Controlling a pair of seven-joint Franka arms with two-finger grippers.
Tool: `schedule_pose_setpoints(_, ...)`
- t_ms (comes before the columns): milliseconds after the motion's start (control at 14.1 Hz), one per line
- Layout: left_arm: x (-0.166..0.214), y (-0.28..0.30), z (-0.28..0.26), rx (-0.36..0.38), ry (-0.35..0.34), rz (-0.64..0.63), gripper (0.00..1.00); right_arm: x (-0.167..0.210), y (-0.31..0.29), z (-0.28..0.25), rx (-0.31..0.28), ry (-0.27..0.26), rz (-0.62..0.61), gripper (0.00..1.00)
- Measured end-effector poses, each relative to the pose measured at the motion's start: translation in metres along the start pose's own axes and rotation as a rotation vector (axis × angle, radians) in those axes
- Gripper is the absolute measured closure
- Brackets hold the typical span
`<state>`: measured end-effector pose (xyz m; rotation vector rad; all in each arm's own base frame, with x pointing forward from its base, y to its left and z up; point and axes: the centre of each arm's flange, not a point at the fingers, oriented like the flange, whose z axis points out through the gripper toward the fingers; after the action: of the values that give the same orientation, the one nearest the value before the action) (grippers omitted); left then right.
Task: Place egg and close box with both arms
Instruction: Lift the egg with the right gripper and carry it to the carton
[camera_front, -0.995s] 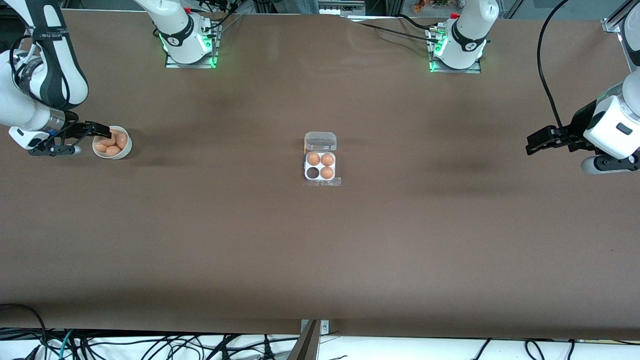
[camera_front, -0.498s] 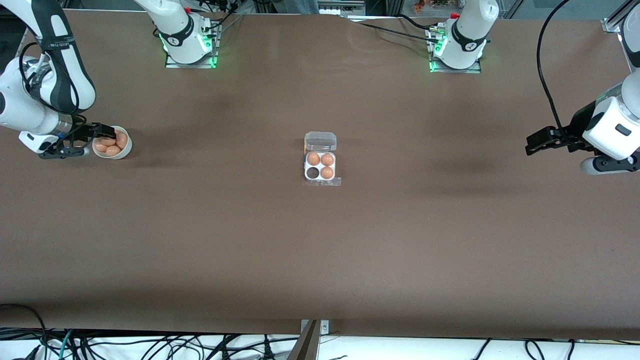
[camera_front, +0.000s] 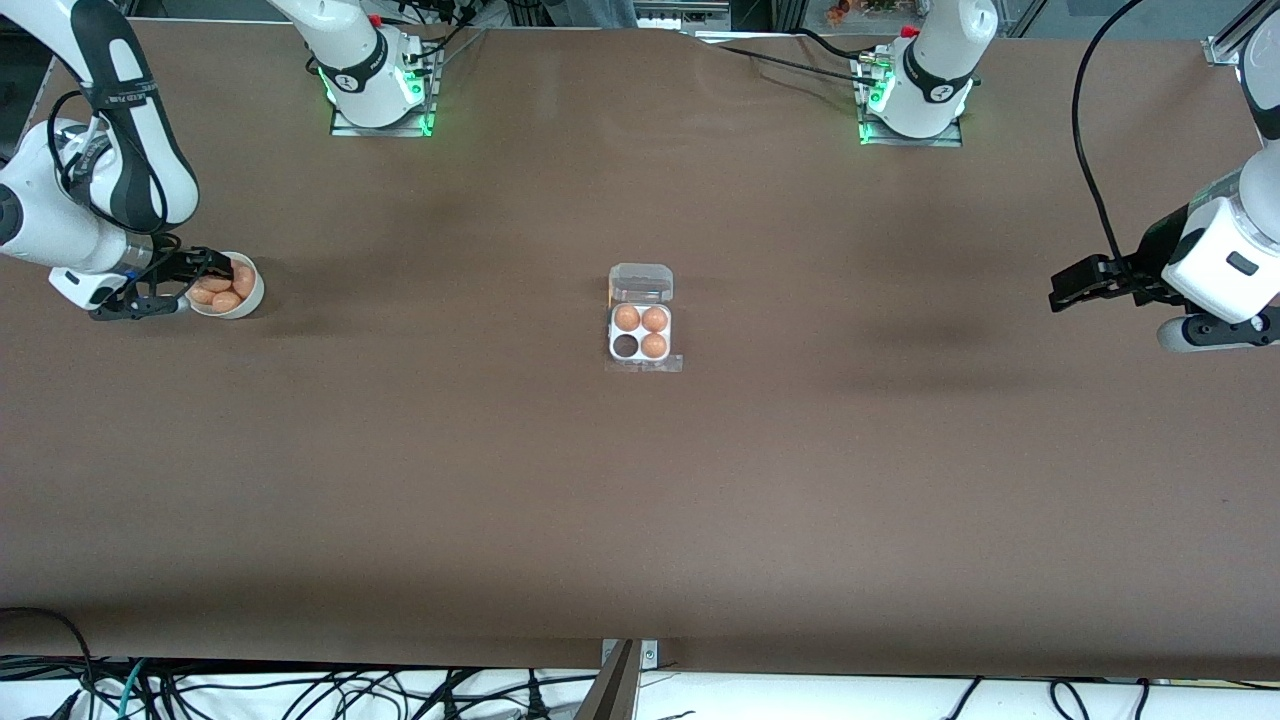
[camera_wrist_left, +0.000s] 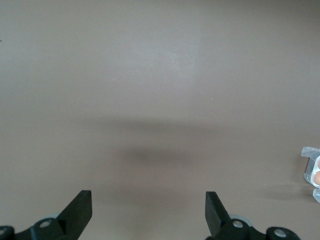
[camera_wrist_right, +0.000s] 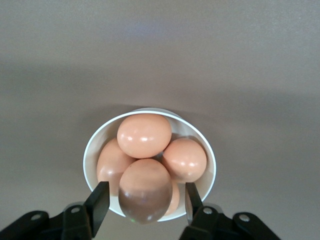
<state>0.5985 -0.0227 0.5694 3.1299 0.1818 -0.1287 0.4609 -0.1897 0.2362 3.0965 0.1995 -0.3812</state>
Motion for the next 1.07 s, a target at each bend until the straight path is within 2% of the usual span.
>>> schedule_pose_setpoints(498, 0.0002, 0.0000, 0.0009, 0.000, -0.002, 0.000, 0.00, 0.0000, -0.0006, 0.0017, 0.002, -0.006, -0.001, 0.49)
schedule_pose_setpoints(853, 0.0002, 0.0000, 0.0010, 0.000, -0.003, 0.000, 0.00, 0.0005, -0.0018, 0.0012, 0.003, -0.011, -0.004, 0.52)
schedule_pose_setpoints(1066, 0.0002, 0.0000, 0.0013, 0.001, -0.003, 0.000, 0.00, 0.0045, -0.0051, -0.0056, 0.012, -0.033, -0.013, 0.52)
